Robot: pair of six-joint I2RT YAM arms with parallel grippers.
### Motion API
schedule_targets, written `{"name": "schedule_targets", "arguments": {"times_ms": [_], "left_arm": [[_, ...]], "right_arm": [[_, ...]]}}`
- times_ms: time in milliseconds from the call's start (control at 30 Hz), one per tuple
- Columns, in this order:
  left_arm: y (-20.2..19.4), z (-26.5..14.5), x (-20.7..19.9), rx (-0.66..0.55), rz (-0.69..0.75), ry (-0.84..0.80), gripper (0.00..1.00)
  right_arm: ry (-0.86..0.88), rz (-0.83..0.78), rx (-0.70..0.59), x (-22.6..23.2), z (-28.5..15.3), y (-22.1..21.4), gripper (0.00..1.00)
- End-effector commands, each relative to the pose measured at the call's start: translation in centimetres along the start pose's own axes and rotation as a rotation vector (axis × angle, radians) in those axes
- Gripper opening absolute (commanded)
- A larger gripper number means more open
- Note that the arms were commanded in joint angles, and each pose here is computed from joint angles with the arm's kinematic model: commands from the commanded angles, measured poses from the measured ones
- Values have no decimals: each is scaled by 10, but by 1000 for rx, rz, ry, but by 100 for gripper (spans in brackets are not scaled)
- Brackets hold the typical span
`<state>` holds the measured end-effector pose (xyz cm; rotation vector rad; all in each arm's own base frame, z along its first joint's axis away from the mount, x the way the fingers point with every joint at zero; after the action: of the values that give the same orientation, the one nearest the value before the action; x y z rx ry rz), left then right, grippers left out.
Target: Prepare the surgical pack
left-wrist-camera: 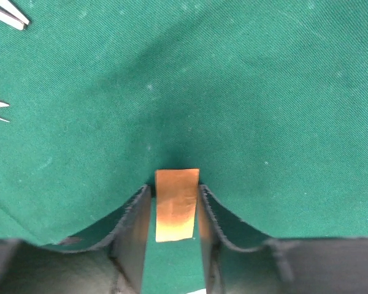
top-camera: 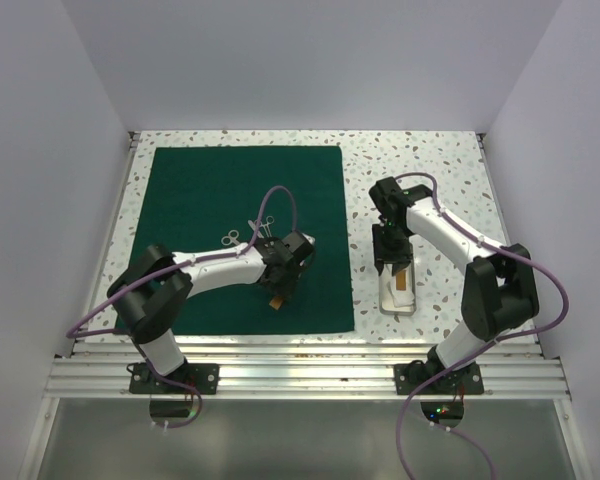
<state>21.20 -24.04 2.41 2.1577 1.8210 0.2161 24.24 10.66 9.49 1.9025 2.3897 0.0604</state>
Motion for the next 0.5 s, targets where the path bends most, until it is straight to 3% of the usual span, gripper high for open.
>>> {"name": "schedule_targets", "arguments": {"times_ms": [0, 467], "left_arm": [[-5, 3, -2, 11, 13, -20, 37], [18, -29, -12, -35, 4, -52, 28]], "right_arm": [[36, 14, -43, 5, -10, 4, 39], [135, 20, -86, 23, -16, 19, 39]]}}
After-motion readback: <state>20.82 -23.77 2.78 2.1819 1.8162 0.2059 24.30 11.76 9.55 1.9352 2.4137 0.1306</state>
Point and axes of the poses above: each gripper's point midway between its finger pads, its own z axis out along the fingers, its own x axis along the line the jaws close on, y = z × x, the point moved 1 cm from there along -z, back along the fingers, and after that the axes turned 15 degrees about -z, right-handed, at the moved point
